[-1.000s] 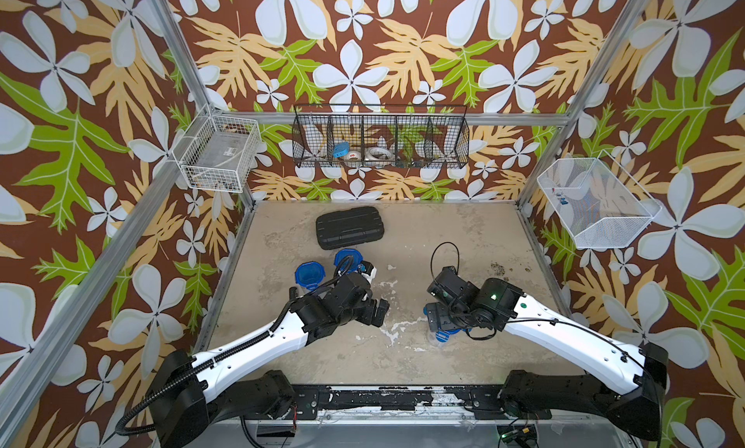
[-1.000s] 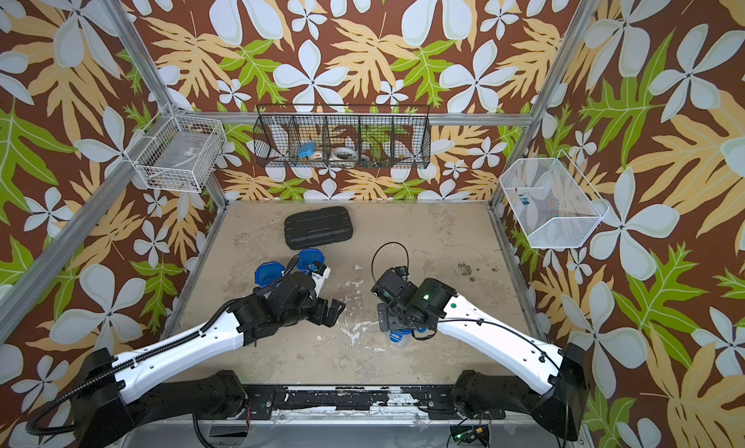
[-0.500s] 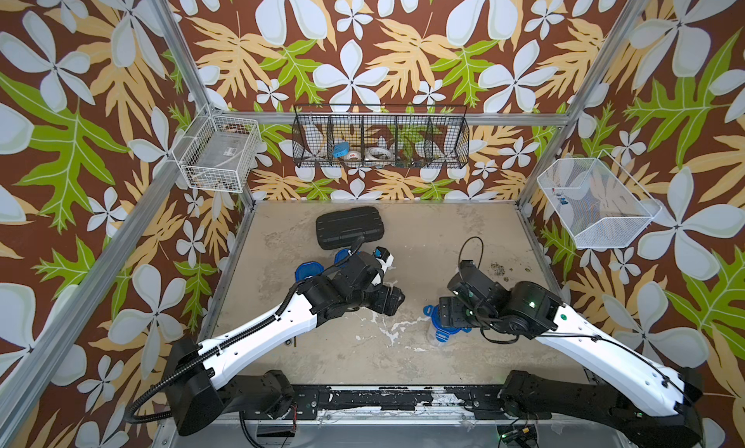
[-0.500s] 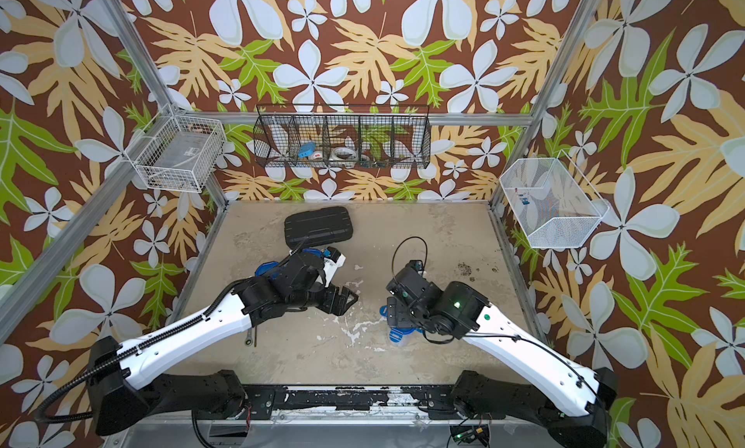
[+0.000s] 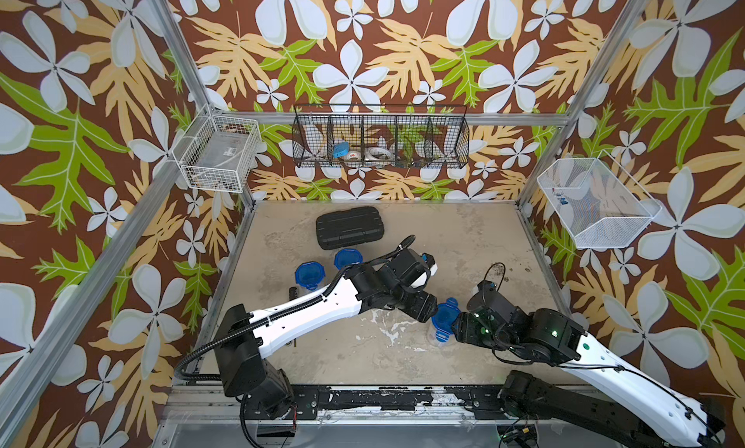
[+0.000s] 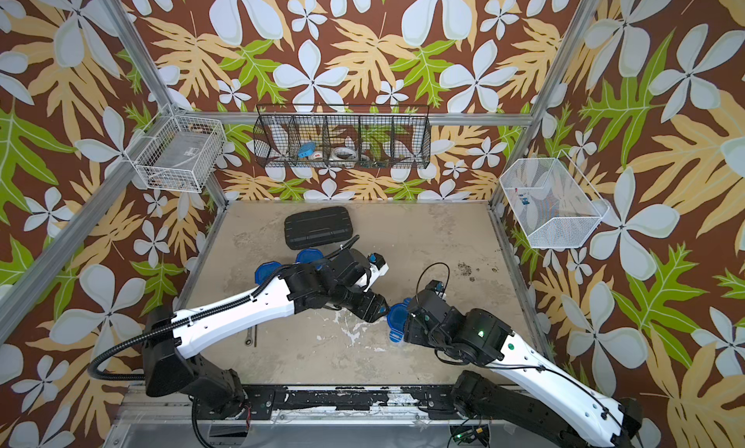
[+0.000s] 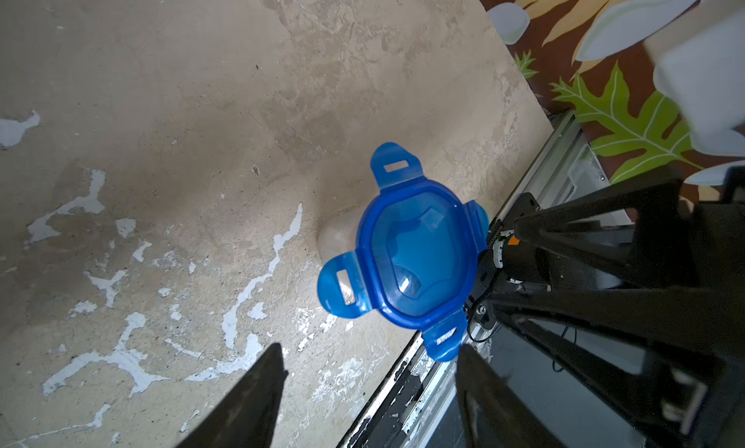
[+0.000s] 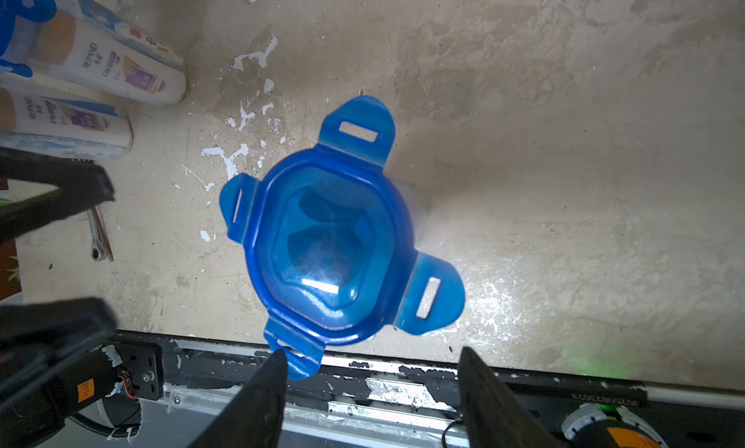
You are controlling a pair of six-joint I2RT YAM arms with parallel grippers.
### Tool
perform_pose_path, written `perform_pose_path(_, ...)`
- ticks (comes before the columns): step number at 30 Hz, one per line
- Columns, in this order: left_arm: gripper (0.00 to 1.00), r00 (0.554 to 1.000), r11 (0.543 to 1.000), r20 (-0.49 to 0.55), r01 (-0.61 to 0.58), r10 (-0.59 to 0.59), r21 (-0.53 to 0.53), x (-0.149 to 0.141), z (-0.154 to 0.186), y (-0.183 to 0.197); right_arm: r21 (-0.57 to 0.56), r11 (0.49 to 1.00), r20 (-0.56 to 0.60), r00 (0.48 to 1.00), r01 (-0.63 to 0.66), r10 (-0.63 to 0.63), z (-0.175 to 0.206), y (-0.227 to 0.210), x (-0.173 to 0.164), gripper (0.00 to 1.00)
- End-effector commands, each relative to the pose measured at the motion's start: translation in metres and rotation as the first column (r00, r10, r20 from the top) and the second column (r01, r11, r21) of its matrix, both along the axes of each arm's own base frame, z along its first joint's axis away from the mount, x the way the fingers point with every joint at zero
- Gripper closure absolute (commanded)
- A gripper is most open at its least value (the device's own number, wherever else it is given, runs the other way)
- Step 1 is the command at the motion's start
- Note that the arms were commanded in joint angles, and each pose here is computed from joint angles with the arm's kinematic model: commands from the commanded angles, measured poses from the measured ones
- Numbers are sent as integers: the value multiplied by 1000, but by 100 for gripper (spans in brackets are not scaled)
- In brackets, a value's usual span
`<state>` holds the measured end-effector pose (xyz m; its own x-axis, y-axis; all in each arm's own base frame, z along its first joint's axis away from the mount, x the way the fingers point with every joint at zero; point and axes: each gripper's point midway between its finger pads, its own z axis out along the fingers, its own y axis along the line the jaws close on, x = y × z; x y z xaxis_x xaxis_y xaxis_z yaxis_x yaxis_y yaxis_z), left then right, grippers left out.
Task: Pack away toiletry kits
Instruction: Close the fastener on the container.
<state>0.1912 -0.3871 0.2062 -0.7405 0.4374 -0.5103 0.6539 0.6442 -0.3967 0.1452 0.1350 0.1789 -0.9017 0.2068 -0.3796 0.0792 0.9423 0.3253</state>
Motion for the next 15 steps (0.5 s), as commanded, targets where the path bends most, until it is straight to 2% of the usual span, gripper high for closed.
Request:
perform_pose_path(1, 33, 1000, 999, 7, 13, -13, 48, -3, -5, -2, 14, 999, 35, 998, 47, -48, 6, -4, 8, 37)
perform_pose_path(15, 39, 1000, 993, 0, 26, -26, 119, 0, -22, -15, 15, 1000, 18, 1000, 26, -26, -10, -6, 20, 48)
